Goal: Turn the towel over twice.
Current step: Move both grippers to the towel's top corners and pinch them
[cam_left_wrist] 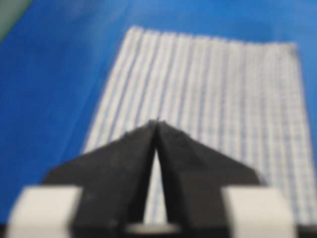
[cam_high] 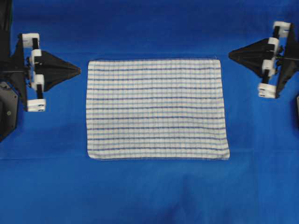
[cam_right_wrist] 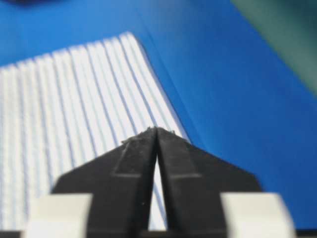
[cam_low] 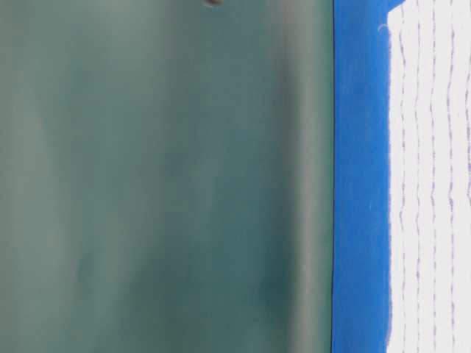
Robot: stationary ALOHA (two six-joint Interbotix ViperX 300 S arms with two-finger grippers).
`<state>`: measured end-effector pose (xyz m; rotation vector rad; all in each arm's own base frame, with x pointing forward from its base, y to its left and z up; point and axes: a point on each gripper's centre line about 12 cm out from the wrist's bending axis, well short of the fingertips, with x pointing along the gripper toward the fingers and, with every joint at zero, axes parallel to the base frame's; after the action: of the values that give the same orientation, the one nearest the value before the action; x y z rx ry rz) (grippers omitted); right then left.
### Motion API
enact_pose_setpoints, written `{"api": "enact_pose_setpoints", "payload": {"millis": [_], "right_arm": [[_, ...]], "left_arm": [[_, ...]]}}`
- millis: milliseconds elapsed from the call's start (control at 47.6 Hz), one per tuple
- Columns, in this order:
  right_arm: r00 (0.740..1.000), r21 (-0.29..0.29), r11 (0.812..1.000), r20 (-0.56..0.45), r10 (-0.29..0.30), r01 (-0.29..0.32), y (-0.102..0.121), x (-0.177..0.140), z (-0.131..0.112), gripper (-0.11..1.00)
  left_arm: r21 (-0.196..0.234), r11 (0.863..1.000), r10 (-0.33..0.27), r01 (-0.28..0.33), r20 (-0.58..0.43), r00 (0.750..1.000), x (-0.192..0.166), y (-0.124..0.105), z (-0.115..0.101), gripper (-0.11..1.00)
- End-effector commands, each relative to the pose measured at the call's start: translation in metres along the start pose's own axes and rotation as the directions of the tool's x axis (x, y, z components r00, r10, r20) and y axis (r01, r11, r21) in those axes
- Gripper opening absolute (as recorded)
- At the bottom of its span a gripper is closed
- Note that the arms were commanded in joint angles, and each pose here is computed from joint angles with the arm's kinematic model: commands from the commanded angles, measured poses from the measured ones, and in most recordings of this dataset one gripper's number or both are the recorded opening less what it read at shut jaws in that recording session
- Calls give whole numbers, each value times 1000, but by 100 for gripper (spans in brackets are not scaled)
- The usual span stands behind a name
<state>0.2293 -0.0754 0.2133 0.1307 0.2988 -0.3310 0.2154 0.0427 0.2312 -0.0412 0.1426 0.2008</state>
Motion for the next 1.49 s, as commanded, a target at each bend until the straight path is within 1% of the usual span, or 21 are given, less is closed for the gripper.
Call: {"api": "enact_pose_setpoints", "payload": {"millis": [0, 63, 126, 147, 168, 210, 273, 294, 378, 504, 735, 861, 987, 1050, 1092, 1134, 1197, 1260, 1323, 1344, 1470], "right_arm": [[999, 13, 999, -33, -30, 30, -7, 14, -1, 25], [995, 17, 999, -84, -48, 49, -12, 24, -10, 45], [991, 20, 998, -123, -61, 64, -16, 33, -18, 61], [989, 21, 997, -136, -65, 68, -17, 36, -21, 63], [987, 22, 997, -147, -70, 74, -19, 38, -24, 63], [982, 25, 996, -170, -82, 88, -23, 44, -30, 59], [975, 29, 994, -198, -97, 105, -28, 50, -38, 57], [973, 30, 993, -208, -102, 110, -30, 52, -41, 57], [959, 35, 990, -255, -124, 138, -39, 61, -56, 58], [939, 37, 986, -313, -145, 165, -48, 73, -75, 58], [897, 38, 980, -411, -165, 198, -60, 90, -104, 58], [886, 40, 977, -431, -172, 209, -65, 95, -111, 58], [886, 41, 977, -430, -173, 210, -65, 97, -110, 57], [884, 40, 977, -434, -173, 210, -65, 96, -111, 53], [884, 36, 978, -436, -172, 208, -65, 96, -111, 47], [882, 34, 978, -440, -171, 207, -65, 96, -111, 38], [879, 34, 978, -447, -169, 206, -65, 96, -112, 21], [876, 33, 978, -452, -169, 205, -65, 96, -112, 5], [875, 33, 978, -453, -168, 205, -65, 96, -112, 4], [876, 34, 978, -452, -169, 206, -65, 97, -111, 4], [877, 36, 978, -449, -169, 206, -65, 97, -106, 4]], "left_arm": [[-14, 999, 44, -44, -13, 999, 6, 10, -9, 17], [-20, 998, 65, -66, -37, 997, 8, 15, -19, 34], [-20, 996, 81, -83, -57, 995, 11, 19, -26, 54], [-19, 996, 88, -89, -66, 994, 13, 20, -30, 62], [-21, 995, 93, -95, -72, 993, 15, 22, -32, 67], [-19, 994, 105, -107, -85, 991, 17, 25, -36, 79], [-16, 992, 126, -128, -111, 986, 20, 30, -44, 89], [-12, 990, 136, -139, -125, 983, 21, 33, -48, 90], [-15, 985, 170, -175, -163, 972, 25, 42, -60, 88], [-16, 975, 212, -221, -218, 953, 30, 54, -81, 89], [-14, 969, 231, -247, -299, 926, 47, 64, -115, 89], [-14, 963, 248, -268, -337, 909, 58, 73, -133, 89], [-12, 955, 267, -296, -400, 877, 62, 82, -150, 86], [-7, 954, 268, -301, -436, 859, 61, 85, -157, 78], [1, 955, 266, -298, -457, 849, 60, 85, -160, 69], [9, 956, 264, -294, -466, 844, 59, 84, -161, 57], [21, 958, 261, -287, -478, 838, 59, 84, -162, 37], [27, 958, 263, -286, -480, 837, 59, 85, -161, 21], [28, 958, 263, -285, -478, 838, 60, 85, -160, 7], [28, 958, 263, -285, -477, 839, 61, 85, -159, 4], [28, 958, 265, -286, -469, 843, 64, 87, -151, 3]]}}
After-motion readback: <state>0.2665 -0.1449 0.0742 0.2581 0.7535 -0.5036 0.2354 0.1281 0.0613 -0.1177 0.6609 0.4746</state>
